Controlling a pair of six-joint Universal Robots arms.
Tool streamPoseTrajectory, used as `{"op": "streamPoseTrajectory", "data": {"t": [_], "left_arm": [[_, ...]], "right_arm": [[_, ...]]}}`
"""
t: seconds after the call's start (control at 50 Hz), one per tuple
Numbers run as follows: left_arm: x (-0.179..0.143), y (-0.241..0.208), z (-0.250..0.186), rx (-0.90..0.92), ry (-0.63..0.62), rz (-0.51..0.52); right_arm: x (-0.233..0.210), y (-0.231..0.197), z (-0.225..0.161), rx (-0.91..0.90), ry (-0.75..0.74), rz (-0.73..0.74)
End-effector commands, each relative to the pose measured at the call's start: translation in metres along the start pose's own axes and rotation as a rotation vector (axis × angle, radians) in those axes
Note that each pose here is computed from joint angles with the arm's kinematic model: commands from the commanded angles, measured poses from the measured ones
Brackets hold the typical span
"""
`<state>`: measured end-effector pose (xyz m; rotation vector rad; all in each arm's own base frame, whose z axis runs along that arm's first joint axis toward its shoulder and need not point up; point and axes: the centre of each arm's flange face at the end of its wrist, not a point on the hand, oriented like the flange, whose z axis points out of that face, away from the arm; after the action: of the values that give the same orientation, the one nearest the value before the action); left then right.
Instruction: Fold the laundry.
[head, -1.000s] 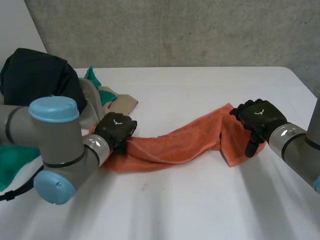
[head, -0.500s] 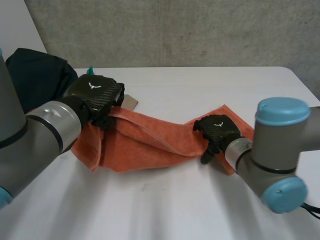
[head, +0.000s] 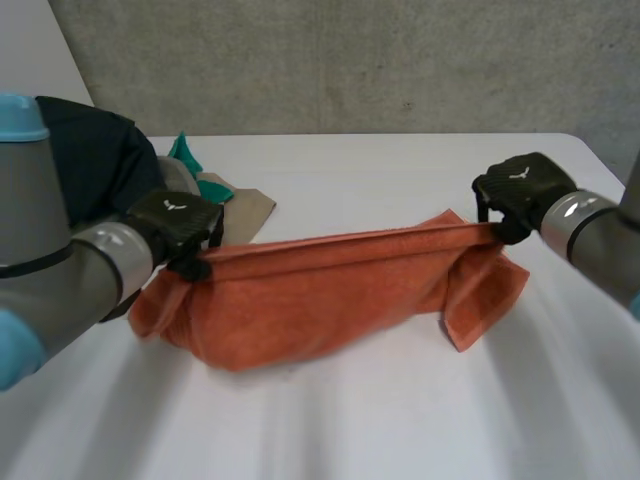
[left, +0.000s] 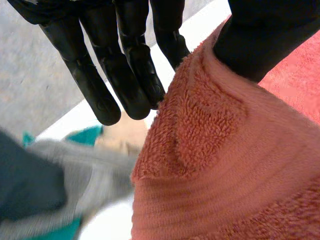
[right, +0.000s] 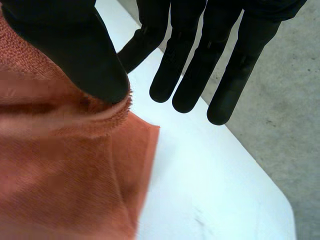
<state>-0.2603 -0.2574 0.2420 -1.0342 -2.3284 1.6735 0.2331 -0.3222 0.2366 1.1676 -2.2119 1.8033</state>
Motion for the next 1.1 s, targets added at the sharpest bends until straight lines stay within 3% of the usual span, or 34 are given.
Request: {"op": "streamPoseTrajectory", "data": {"t": [0.02, 0.1, 0.18, 0.26, 0.36, 0.46, 0.72, 0.88, 1.0, 1.1], "left_arm": [[0.009, -0.064, 0.030, 0.342, 0.073, -0.005], [-0.018, -0.141, 0.031, 0.720, -0.136, 0.032], [-0.046, -0.191, 0.016, 0.999, -0.292, 0.070], [-0.060, -0.208, 0.005, 1.090, -0.331, 0.086], [-0.058, -0.192, 0.004, 0.996, -0.298, 0.056], [-0.049, -0.154, 0.008, 0.854, -0.260, 0.023], [0.006, 0.032, 0.061, 0.415, -0.108, 0.008], [0.006, 0.102, 0.090, 0.259, -0.137, 0.145], [-0.001, 0.102, 0.083, 0.221, -0.154, 0.218], [-0.006, 0.101, 0.077, 0.207, -0.165, 0.202]], "right_arm": [[0.005, -0.030, 0.032, 0.143, 0.046, -0.034], [0.053, -0.083, 0.051, 0.437, 0.333, -0.018], [0.095, -0.137, 0.030, 0.700, 0.551, -0.020], [0.113, -0.168, 0.004, 0.859, 0.620, -0.056], [0.108, -0.169, -0.009, 0.862, 0.559, -0.087], [0.091, -0.140, -0.004, 0.747, 0.456, -0.084], [-0.027, 0.010, 0.009, 0.247, -0.055, -0.059], [-0.050, 0.054, 0.018, 0.079, -0.105, -0.081], [-0.049, 0.055, 0.015, 0.055, -0.102, -0.049], [-0.047, 0.052, 0.011, 0.055, -0.094, -0.023]]}}
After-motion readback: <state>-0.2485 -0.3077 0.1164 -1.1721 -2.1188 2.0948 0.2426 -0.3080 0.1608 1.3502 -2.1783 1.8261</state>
